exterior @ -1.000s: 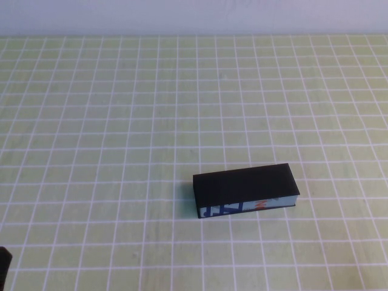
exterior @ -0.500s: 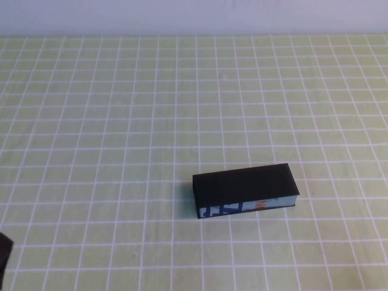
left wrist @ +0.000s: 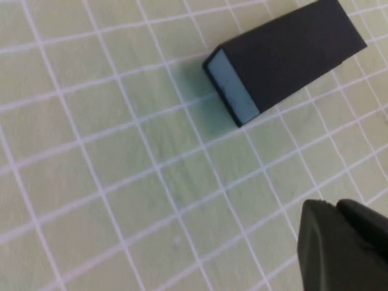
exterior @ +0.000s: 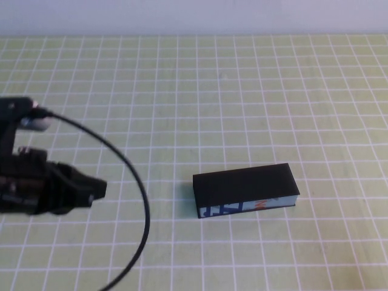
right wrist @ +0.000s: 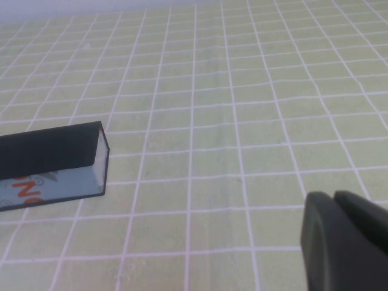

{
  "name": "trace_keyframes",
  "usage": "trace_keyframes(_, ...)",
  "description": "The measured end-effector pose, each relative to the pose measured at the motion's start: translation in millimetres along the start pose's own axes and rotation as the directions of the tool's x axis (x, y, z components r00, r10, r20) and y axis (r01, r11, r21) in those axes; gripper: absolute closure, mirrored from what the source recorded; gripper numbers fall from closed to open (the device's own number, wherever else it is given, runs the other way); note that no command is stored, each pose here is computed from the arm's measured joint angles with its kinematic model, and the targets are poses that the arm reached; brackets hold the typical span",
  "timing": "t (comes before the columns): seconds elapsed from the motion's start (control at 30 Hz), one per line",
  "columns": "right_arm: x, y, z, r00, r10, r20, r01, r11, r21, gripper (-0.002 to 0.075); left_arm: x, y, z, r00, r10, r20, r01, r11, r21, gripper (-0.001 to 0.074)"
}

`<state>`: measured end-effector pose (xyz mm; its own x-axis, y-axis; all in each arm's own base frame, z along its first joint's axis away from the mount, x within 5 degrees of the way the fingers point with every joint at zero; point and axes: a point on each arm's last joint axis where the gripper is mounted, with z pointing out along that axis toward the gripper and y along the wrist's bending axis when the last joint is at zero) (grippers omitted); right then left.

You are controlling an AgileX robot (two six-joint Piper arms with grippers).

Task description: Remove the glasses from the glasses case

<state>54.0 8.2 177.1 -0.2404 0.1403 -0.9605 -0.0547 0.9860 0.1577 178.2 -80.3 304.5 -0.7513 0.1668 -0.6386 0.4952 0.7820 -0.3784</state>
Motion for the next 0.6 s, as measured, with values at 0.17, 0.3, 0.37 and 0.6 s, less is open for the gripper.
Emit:
trace_keyframes(0.17, 0, 0, 0, 1.0, 0.0, 0.0, 0.0, 1.0, 0.0, 0.0743, -58, 16, 38, 0.999, 0.046, 0.006, -0.046, 0.994, 0.095, 0.0738)
trace_keyframes(0.3, 0, 0, 0, 1.0, 0.0, 0.0, 0.0, 1.0, 0.0, 0.0743, -96, 25, 80, 0.997, 0.08, 0.001, -0.08, 0.984, 0.156, 0.0738)
trace_keyframes(0.37, 0, 0, 0, 1.0, 0.0, 0.0, 0.0, 1.0, 0.0, 0.0743, -112, 24, 104, 0.994, 0.105, -0.01, -0.102, 0.978, 0.183, 0.0738)
trace_keyframes(0.6, 0, 0, 0, 1.0, 0.0, 0.0, 0.0, 1.0, 0.0, 0.0743, -146, 31, 189, 0.985, 0.155, -0.081, -0.128, 0.953, 0.274, 0.0738)
